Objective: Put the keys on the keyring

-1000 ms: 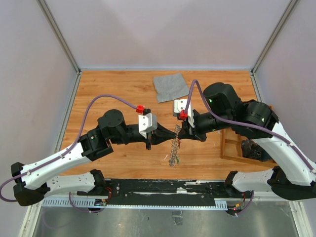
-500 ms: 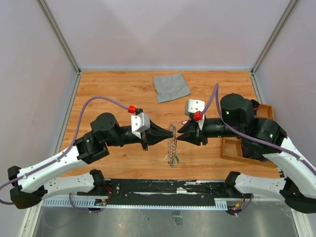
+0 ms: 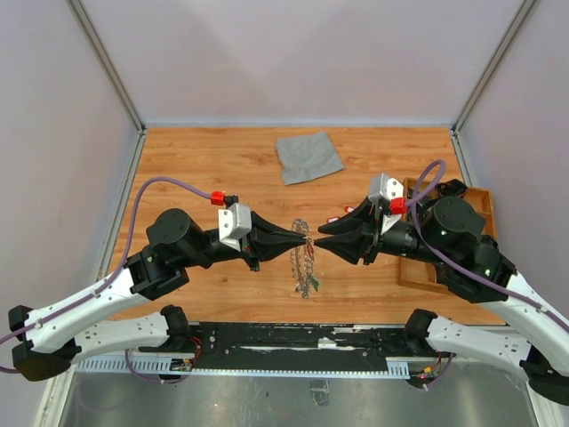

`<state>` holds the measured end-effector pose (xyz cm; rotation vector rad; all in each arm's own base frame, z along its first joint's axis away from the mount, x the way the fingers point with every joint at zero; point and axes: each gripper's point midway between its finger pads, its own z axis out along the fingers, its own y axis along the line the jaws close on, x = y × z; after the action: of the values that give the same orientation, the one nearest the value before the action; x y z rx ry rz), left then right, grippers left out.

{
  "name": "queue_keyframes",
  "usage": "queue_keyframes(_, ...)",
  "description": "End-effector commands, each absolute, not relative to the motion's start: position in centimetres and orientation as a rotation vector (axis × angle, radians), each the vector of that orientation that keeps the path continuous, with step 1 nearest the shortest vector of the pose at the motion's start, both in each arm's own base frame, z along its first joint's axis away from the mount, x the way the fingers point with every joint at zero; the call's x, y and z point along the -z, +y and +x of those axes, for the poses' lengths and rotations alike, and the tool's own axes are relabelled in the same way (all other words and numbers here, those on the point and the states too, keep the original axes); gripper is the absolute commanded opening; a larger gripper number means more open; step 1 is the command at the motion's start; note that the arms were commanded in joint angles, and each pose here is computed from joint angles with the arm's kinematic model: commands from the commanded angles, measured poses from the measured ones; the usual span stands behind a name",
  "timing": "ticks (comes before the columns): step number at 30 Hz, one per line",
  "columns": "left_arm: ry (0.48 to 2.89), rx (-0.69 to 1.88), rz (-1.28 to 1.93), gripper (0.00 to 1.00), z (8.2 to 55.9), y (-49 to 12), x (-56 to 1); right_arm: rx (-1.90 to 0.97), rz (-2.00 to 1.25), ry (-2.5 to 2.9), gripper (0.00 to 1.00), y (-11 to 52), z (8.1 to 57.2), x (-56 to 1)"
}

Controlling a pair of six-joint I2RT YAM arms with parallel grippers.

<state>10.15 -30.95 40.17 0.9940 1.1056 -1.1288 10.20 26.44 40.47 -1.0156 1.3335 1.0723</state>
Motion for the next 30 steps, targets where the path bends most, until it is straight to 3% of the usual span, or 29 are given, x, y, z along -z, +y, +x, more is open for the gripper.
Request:
queue_keyframes(1, 0.997, 1.168, 0.957, 0.00, 9.1, -30.4, -43.0, -1.186, -1.001, 1.252, 0.31, 27.4, 9.0, -42.4)
queue_keyframes(8, 0.991, 1.167, 0.953, 0.01, 9.2, -30.4, -43.1, -1.194, -1.025, 1.280, 0.26, 27.5, 8.8, -41.7)
queue_keyframes(17, 0.986, 1.160, 0.942, 0.00, 9.3, -30.2, -43.3, -1.184, -1.016, 1.294, 0.28, 27.0, 8.6, -41.3)
queue_keyframes(30, 0.989, 1.160, 0.944, 0.00, 9.2, -30.2, -43.2, -1.207, -1.034, 1.308, 0.12, 27.6, 8.6, -40.9)
